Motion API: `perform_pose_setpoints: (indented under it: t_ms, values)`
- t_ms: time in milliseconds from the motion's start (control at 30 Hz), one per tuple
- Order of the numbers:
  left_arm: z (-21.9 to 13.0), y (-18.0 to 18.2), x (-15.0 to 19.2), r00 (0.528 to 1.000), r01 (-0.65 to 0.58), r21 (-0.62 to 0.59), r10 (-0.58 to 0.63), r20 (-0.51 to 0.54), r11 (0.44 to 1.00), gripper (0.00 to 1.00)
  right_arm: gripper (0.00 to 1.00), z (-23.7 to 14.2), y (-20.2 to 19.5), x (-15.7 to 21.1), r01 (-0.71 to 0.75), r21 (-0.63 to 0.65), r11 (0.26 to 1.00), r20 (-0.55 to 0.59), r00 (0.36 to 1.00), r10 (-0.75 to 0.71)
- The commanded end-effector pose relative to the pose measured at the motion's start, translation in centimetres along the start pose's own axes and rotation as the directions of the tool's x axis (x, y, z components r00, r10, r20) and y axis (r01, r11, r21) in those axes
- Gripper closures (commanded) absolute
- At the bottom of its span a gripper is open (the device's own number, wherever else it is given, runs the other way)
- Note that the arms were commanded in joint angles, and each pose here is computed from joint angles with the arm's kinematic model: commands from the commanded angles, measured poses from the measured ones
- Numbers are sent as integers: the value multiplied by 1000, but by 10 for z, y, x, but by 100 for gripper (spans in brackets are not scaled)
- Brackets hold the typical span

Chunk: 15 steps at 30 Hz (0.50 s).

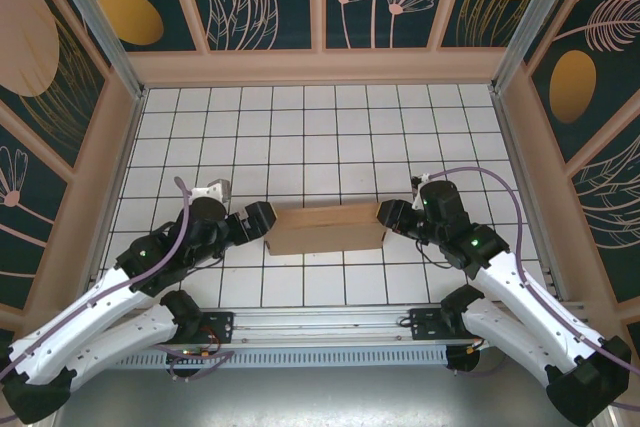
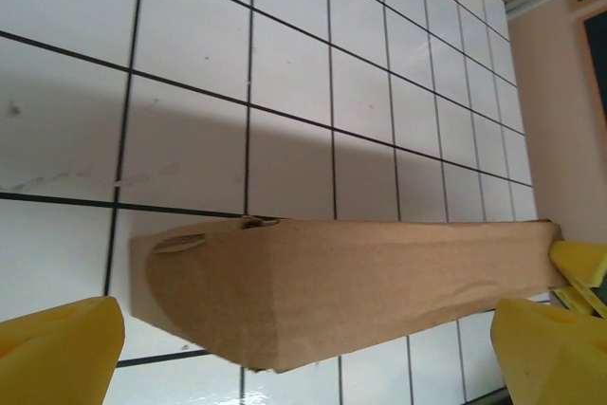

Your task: Fold the paper box

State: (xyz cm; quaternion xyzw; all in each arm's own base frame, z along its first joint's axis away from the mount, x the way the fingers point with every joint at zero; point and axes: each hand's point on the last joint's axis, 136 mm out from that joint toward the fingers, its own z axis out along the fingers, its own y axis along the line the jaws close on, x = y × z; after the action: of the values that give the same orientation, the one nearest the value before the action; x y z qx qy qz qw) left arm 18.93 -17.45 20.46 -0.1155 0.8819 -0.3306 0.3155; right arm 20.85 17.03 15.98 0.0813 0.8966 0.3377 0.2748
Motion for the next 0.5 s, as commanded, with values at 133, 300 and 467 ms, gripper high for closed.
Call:
perform_pose_setpoints:
  t_ms: [133,300,467]
  values:
    - [9,-21,0,1000,18,86,-16,-24,996,3,64,3,-40,29,-27,161,987,-86,995,42]
    - [20,-13,10,998,27,76,-23,-52,997,3,63,4,-39,30,-30,156,987,-88,995,44]
    - [33,0,14,999,29,45,-27,-45,999,3,63,7,-35,33,-31,130,991,-106,993,45]
